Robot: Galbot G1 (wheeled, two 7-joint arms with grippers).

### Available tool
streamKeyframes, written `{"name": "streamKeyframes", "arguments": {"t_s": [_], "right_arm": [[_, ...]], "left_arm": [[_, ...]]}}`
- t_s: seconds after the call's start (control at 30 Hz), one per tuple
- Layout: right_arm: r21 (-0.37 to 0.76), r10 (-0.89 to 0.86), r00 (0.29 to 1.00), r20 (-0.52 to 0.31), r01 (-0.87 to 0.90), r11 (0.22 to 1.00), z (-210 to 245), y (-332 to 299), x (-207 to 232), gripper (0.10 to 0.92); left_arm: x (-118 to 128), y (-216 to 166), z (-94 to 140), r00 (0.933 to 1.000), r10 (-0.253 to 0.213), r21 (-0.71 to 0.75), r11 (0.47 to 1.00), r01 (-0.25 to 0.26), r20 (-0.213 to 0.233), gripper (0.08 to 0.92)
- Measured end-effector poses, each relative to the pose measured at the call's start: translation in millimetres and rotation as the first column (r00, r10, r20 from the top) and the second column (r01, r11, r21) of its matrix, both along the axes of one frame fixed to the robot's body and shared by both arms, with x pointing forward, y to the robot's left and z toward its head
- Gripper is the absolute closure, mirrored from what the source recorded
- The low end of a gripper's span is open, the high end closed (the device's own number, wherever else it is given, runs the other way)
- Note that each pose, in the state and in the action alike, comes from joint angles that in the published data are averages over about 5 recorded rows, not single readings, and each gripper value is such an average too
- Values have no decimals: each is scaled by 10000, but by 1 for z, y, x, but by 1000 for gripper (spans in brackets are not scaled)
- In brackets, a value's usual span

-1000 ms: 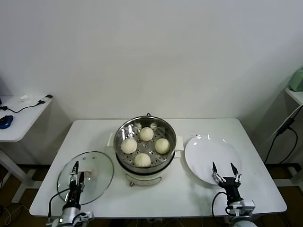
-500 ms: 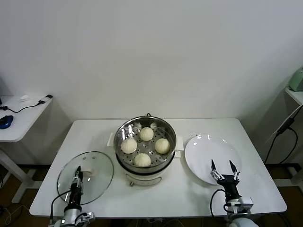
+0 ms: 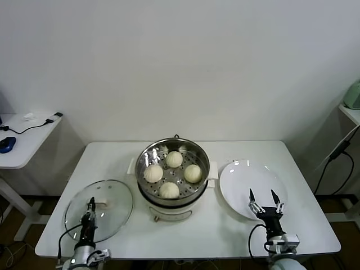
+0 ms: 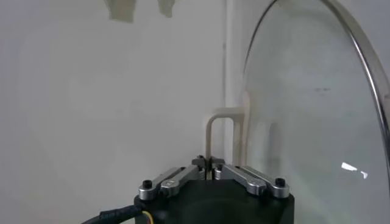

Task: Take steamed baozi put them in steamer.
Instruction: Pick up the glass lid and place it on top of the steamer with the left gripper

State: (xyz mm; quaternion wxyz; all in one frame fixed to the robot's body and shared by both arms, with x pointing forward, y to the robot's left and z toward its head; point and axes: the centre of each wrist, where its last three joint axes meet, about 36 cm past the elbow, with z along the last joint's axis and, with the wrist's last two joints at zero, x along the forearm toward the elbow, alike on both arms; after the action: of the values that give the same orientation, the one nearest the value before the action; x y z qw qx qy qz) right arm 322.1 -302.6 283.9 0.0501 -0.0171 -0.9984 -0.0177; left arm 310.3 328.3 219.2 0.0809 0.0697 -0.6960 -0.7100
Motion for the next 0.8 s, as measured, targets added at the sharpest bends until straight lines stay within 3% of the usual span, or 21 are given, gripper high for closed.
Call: {"name": "streamKeyframes", "arguments": {"t_s": [0.33,0.6,0.8], "right_arm": [[-199,-75,10000,12,75,9998,10,-3,2,200],[-388,-161,9999,-18,160,9991,19,-1,6,200],[-573,-120,9999,-63,116,9983,21,0,6,200]], "left_arm": [[8,23,49,9967,-213,-298,9993,237,784,865],[28,38,125,9925,-208,-726,9969,297,1205,865],[41,18,180,9917,-202,-1090,9935,341,1267,865]]}}
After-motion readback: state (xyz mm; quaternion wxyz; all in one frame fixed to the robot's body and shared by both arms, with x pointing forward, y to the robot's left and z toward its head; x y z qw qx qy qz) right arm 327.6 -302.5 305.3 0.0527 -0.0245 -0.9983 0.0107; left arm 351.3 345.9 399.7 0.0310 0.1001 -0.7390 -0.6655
